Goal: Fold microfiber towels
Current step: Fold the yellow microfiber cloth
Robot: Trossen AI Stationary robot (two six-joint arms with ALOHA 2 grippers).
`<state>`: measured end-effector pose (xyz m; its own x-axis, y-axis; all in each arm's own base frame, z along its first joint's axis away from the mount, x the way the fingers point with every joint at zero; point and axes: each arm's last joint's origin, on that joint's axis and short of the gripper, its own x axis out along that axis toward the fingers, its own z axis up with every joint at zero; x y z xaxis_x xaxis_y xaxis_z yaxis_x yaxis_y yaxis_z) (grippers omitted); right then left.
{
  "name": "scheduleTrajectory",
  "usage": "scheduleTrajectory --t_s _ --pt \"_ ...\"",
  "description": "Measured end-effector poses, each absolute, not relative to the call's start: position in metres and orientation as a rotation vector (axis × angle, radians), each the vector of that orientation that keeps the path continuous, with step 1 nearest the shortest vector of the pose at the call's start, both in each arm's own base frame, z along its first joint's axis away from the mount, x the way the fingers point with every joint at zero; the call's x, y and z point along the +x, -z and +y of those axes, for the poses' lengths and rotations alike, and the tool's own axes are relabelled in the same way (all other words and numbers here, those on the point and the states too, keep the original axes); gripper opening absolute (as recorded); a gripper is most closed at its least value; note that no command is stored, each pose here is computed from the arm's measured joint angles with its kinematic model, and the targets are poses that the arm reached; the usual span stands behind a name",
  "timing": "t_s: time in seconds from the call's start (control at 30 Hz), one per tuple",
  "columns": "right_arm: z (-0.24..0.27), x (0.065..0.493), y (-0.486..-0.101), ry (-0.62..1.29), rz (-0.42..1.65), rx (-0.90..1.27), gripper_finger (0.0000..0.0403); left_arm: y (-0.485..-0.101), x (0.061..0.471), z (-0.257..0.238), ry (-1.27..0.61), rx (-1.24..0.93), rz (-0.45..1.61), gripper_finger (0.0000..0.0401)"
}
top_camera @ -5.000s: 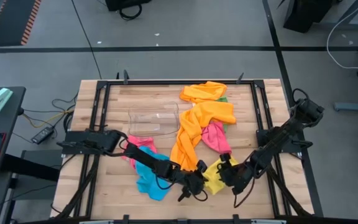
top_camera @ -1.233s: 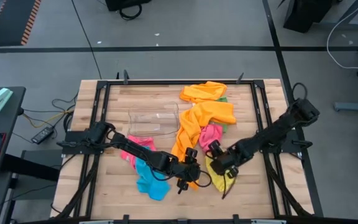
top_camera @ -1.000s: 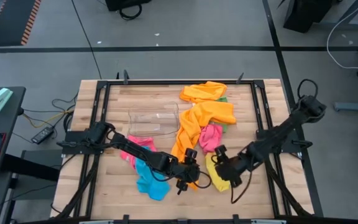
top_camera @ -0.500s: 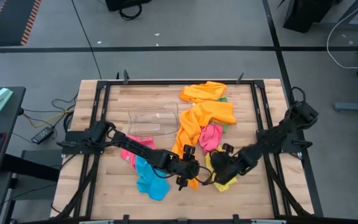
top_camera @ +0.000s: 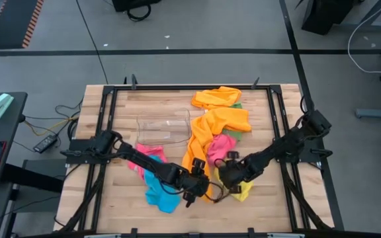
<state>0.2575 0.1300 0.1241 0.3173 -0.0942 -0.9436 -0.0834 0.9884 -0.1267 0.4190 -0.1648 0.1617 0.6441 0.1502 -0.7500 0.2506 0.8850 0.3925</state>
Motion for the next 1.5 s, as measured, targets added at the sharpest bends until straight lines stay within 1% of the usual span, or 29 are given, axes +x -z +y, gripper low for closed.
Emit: scheduleTrajectory --t_s 0.1,0.17,0.2,0.27,0.33,0.5,0.63,0.7,0.83,0.93,1.03,1.1,1.27,1.4,1.5 --pt "0.133 0.260 -0.132 -0.269 1.185 -0.438 0.0166 -0.162 0.418 -0.167 0.079 0.528 0.875 0.0172" --pt "0.133 0.258 -0.135 -0.406 1.151 -0.604 0.0155 -0.162 0.419 -0.168 0.092 0.550 0.864 0.0172" --pt "0.132 0.258 -0.136 -0.445 1.143 -0.663 0.0149 -0.163 0.419 -0.169 0.097 0.558 0.858 0.0172" --pt "0.130 0.257 -0.140 -0.450 1.127 -0.701 0.0137 -0.163 0.419 -0.170 0.103 0.570 0.848 0.0172" --pt "0.129 0.256 -0.149 -0.414 1.109 -0.663 0.0127 -0.164 0.420 -0.170 0.102 0.566 0.836 0.0172" --pt "0.134 0.244 -0.178 -0.315 1.032 -0.445 0.0113 -0.167 0.424 -0.172 0.101 0.556 0.787 0.0172" --pt "0.143 0.230 -0.196 -0.230 0.998 -0.217 0.0120 -0.170 0.428 -0.169 0.094 0.553 0.747 0.0173" --pt "0.151 0.223 -0.198 -0.206 1.001 -0.165 0.0134 -0.172 0.431 -0.168 0.101 0.575 0.721 0.0179" --pt "0.171 0.210 -0.190 -0.180 1.011 -0.185 0.0171 -0.173 0.439 -0.172 0.129 0.616 0.624 0.0200" --pt "0.184 0.201 -0.181 -0.164 1.017 -0.228 0.0197 -0.163 0.445 -0.175 0.177 0.674 0.585 0.0218" --pt "0.191 0.196 -0.174 -0.081 0.986 -0.267 0.0211 -0.152 0.448 -0.177 0.198 0.737 0.570 0.0230" --pt "0.188 0.195 -0.172 0.038 0.960 -0.257 0.0213 -0.149 0.449 -0.176 0.197 0.761 0.569 0.0233" --pt "0.167 0.211 -0.160 0.255 0.919 -0.057 0.0207 -0.149 0.446 -0.177 0.140 0.748 0.596 0.0220" --pt "0.147 0.219 -0.147 0.343 0.927 0.085 0.0205 -0.153 0.439 -0.184 0.105 0.766 0.629 0.0204" --pt "0.136 0.220 -0.131 0.334 0.975 0.157 0.0205 -0.155 0.432 -0.191 0.104 0.764 0.651 0.0194"
